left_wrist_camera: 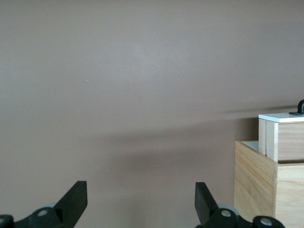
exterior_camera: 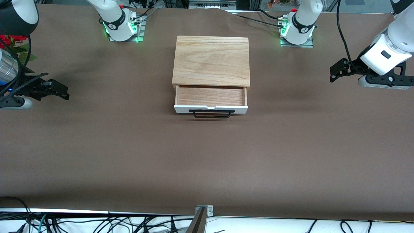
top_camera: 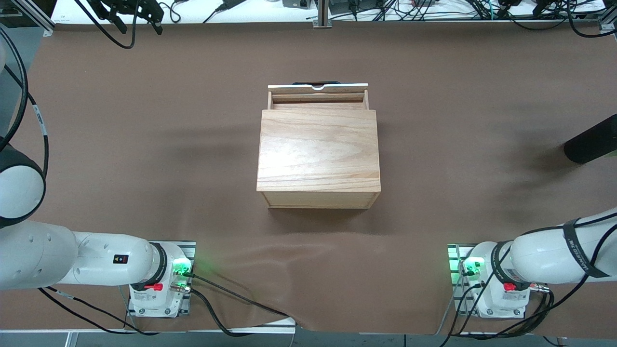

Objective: Close drawer with both arms simultaneously

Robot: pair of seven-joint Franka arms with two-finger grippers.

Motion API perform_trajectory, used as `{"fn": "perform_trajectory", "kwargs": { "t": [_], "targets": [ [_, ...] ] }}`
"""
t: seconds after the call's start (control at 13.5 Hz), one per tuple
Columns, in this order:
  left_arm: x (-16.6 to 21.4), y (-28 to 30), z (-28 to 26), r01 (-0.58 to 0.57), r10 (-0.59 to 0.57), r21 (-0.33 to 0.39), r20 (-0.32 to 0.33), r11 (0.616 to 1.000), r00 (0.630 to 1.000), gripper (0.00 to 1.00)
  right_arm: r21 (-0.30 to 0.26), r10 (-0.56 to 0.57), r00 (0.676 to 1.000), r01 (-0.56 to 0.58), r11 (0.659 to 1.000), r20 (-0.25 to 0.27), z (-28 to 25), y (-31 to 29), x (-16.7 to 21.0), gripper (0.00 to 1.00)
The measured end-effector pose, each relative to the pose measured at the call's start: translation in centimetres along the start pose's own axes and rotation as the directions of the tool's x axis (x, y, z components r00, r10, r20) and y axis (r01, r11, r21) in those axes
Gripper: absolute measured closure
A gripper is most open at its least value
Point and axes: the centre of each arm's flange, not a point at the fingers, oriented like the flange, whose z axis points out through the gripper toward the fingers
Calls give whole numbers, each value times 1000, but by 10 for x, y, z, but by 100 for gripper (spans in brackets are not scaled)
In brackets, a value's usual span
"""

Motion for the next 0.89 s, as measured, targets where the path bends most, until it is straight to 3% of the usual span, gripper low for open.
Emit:
{"fn": "perform_trajectory", "kwargs": {
  "t": [0.3, 0.52, 0.89],
  "targets": [
    [0, 0, 1, 0, 0, -4, 2, 1000, 1000, 0, 0, 1, 1000, -1, 1000, 2, 2, 0, 1, 0],
    [7, 13, 17, 6, -1, -114, 44, 993, 999, 0, 46, 7, 1000, -6, 999, -27, 7, -4, 10, 0],
    [50, 47, 80, 5, 23, -233, 116, 972, 993, 0, 140, -8, 998, 17, 990, -67, 54, -43, 42, 0]
  ]
}}
